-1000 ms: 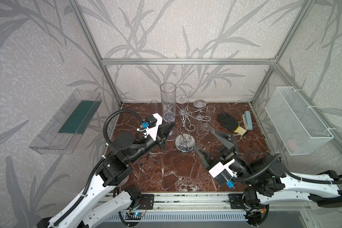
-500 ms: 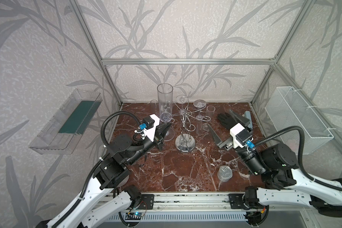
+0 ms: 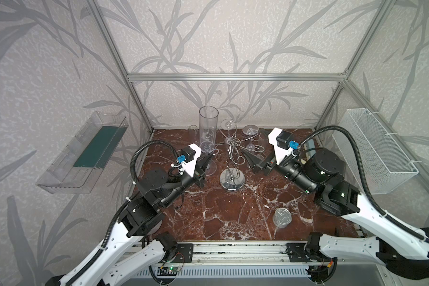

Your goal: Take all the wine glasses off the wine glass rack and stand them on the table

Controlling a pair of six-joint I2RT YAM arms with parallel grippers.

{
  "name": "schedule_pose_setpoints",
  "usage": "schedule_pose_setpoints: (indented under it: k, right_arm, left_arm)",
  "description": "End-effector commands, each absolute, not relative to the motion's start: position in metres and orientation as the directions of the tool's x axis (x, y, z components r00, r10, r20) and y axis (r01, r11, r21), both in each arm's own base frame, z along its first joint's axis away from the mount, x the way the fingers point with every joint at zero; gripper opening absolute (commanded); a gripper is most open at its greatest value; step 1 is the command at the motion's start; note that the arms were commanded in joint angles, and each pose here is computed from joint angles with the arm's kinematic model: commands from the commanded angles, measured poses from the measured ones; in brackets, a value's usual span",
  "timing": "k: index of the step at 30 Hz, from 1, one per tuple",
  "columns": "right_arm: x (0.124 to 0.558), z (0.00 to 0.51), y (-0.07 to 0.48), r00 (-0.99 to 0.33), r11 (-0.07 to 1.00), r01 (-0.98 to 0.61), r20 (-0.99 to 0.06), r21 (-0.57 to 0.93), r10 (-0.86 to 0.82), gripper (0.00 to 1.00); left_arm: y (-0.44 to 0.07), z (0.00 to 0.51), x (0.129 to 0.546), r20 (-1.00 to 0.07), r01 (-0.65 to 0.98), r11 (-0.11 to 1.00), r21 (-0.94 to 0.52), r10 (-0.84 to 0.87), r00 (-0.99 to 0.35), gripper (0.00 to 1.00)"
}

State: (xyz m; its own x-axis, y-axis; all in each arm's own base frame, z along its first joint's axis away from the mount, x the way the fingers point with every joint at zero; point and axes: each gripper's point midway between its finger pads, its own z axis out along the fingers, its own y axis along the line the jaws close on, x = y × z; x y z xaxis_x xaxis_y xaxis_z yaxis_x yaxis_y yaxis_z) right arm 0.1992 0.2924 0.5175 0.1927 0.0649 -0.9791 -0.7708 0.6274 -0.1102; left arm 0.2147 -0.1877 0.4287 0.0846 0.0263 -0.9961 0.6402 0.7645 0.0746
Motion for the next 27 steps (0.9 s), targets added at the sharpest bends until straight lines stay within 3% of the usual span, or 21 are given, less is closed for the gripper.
schedule_pose_setpoints:
  k: [1, 5, 13, 27]
  right_arm:
    - [0.181, 0.535, 0.304, 0.115, 0.469, -0.883, -0.98, -0.025, 0.164, 0.89]
    - [0.177, 0.546, 0.313, 0.074, 0.361, -0.933, -0.973, 0.01, 0.22, 0.89]
    - [0.184, 0.55, 0.332, 0.009, 0.282, -0.958, -0.972, 0.058, 0.234, 0.89]
    - [0.198, 0.544, 0.35, -0.031, 0.267, -0.959, -0.974, 0.091, 0.222, 0.89]
  left_arm:
    - [-0.187, 0.427, 0.217, -0.993, 0.627, 0.772, 0.106, 0.054, 0.102, 0.0]
    - [-0.189, 0.422, 0.218, -0.993, 0.633, 0.766, 0.112, 0.07, 0.091, 0.0]
    - [-0.197, 0.415, 0.219, -0.992, 0.657, 0.744, 0.122, 0.097, 0.075, 0.0]
    - [-0.208, 0.404, 0.217, -0.993, 0.688, 0.718, 0.112, 0.11, 0.046, 0.0]
